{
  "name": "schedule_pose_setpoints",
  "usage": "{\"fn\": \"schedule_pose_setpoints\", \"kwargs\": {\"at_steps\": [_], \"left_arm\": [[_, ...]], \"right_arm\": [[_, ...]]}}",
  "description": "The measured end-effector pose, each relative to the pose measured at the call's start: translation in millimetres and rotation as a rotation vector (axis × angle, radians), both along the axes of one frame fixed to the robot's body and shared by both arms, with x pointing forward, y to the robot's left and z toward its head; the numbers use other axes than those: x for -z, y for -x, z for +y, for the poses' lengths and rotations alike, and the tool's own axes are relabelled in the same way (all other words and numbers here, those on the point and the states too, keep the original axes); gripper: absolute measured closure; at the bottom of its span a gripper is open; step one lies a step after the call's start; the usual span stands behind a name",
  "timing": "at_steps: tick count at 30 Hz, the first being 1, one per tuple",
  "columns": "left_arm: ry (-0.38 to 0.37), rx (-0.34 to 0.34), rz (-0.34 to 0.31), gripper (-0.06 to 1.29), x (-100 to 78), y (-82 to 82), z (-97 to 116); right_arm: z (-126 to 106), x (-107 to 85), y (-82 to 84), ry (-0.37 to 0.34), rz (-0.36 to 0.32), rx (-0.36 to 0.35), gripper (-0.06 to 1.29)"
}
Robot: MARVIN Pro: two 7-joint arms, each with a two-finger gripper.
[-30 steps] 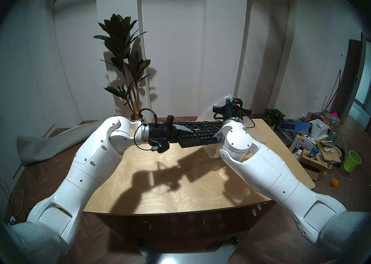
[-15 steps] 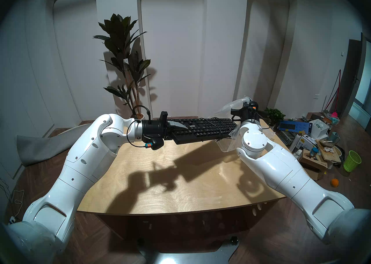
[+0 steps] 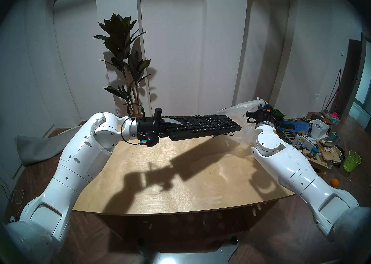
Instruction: Unwrap the new keyboard and set the wrapping aside
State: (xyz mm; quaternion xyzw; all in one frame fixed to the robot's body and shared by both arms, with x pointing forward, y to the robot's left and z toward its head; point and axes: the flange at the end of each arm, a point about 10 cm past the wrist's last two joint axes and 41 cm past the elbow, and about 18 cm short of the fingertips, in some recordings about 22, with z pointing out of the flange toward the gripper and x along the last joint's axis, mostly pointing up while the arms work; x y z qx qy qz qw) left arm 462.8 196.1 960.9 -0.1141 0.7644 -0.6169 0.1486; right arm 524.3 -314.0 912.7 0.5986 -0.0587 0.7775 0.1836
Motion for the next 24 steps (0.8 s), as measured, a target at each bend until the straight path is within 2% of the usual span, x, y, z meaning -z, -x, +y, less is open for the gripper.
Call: {"fn": "schedule_pose_setpoints", "kwargs": {"at_steps": [4,11,18,24], "left_arm": [[0.013,-0.007,-0.018,0.97,-9.6,-1.1,2.5],[0.055,-0.029,-0.078,0.97,-40.2,-2.1,14.1],[0.083,-0.027,-0.133,0.97,-70.0,7.0,23.1],[0.065,-0.016,-0.124,0.97,-73.0,17.7,28.3]], "right_arm": [[-6.5,1.8,0.5,0.003,0.001,0.007,1.26],[-15.8,2.9,0.7,0.01,0.001,0.012,1.26],[-17.2,1.5,-1.1,0.023,-0.005,0.005,1.26],[-15.7,-0.1,-7.1,0.02,-0.008,0.011,1.26]]}}
